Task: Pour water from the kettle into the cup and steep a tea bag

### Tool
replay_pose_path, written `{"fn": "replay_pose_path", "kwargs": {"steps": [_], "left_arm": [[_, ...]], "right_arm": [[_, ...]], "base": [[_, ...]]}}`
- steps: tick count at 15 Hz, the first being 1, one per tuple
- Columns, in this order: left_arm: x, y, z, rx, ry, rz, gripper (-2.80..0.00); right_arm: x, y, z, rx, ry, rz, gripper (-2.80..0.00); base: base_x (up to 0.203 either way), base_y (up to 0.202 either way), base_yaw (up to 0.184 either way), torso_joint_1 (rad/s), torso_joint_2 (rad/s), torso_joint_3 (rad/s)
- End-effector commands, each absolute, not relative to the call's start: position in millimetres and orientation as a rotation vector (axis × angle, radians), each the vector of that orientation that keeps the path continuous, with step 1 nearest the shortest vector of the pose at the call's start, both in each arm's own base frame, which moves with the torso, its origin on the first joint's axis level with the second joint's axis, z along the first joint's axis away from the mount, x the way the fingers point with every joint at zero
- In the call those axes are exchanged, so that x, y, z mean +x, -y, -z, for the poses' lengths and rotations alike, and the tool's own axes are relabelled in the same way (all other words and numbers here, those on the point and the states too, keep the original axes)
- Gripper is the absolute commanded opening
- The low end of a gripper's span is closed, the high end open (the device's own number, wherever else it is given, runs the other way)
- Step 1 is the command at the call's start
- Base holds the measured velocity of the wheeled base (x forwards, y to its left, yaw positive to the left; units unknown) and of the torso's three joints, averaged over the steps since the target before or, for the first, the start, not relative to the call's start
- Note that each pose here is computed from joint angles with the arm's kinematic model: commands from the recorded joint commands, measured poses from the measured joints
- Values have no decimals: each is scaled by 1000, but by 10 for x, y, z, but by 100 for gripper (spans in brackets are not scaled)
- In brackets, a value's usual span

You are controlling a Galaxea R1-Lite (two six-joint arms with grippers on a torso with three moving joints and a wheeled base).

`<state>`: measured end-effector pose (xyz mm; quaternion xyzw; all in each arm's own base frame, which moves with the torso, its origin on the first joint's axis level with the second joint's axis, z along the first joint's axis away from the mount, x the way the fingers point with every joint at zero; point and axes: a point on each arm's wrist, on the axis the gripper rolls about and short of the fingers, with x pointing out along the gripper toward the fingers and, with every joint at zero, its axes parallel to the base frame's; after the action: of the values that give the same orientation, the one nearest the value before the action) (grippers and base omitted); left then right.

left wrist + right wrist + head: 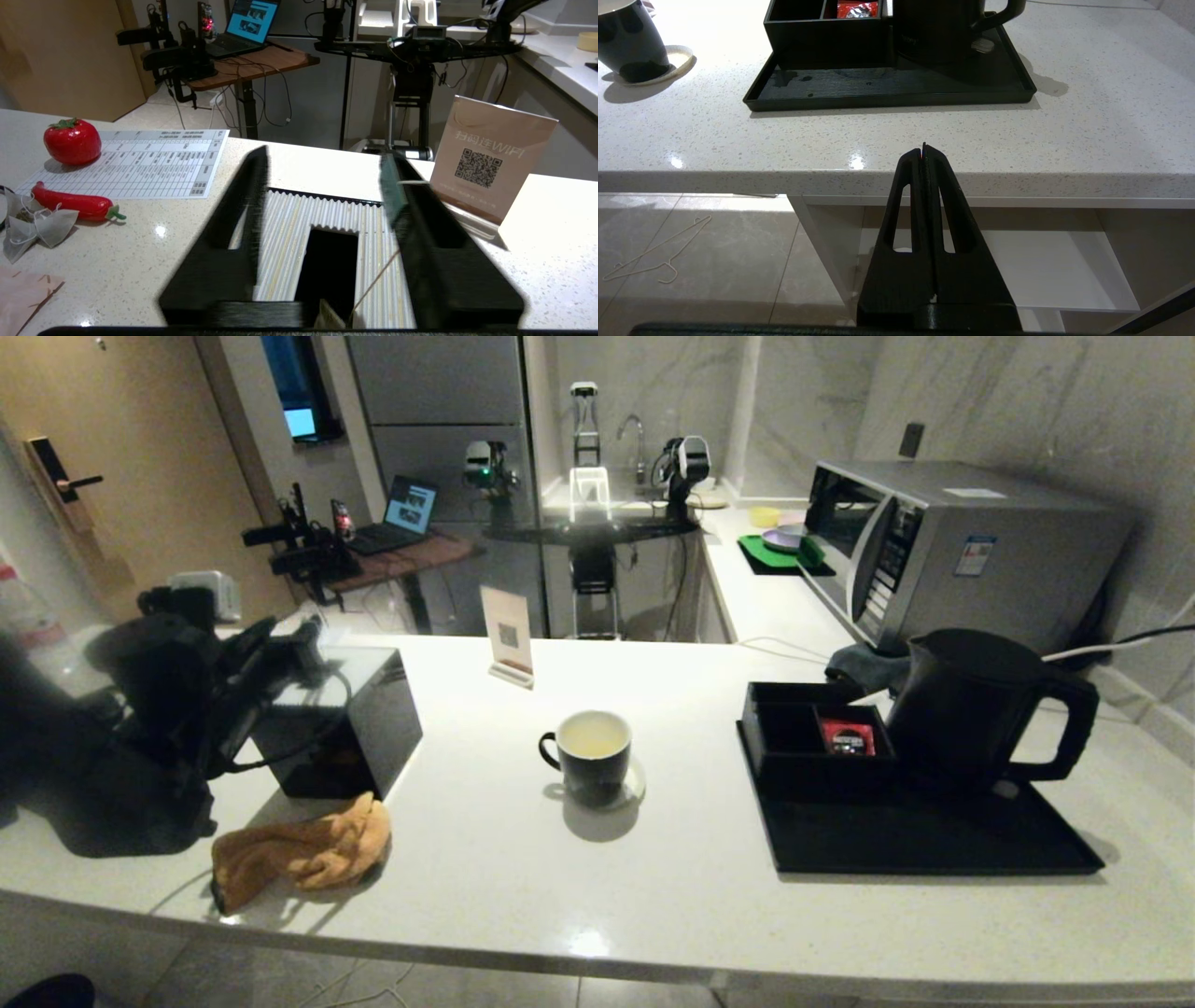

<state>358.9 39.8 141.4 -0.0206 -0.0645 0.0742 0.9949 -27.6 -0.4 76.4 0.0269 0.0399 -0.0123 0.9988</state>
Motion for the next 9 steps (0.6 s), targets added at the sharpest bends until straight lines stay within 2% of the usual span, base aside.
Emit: {"fn": "replay_pose_path", "kwargs": {"steps": [1,9], "left_arm": [[3585,-402,-1428,-42,139,-152,0],[3528,-615,-1476,16,144,-216,0]], "right_arm": [[-275,4,-763,54,-82,25,-280],[-275,4,-763,54,-82,25,-280]], "base": [[0,0,0,0,0,0],[0,0,0,0,0,0]]}}
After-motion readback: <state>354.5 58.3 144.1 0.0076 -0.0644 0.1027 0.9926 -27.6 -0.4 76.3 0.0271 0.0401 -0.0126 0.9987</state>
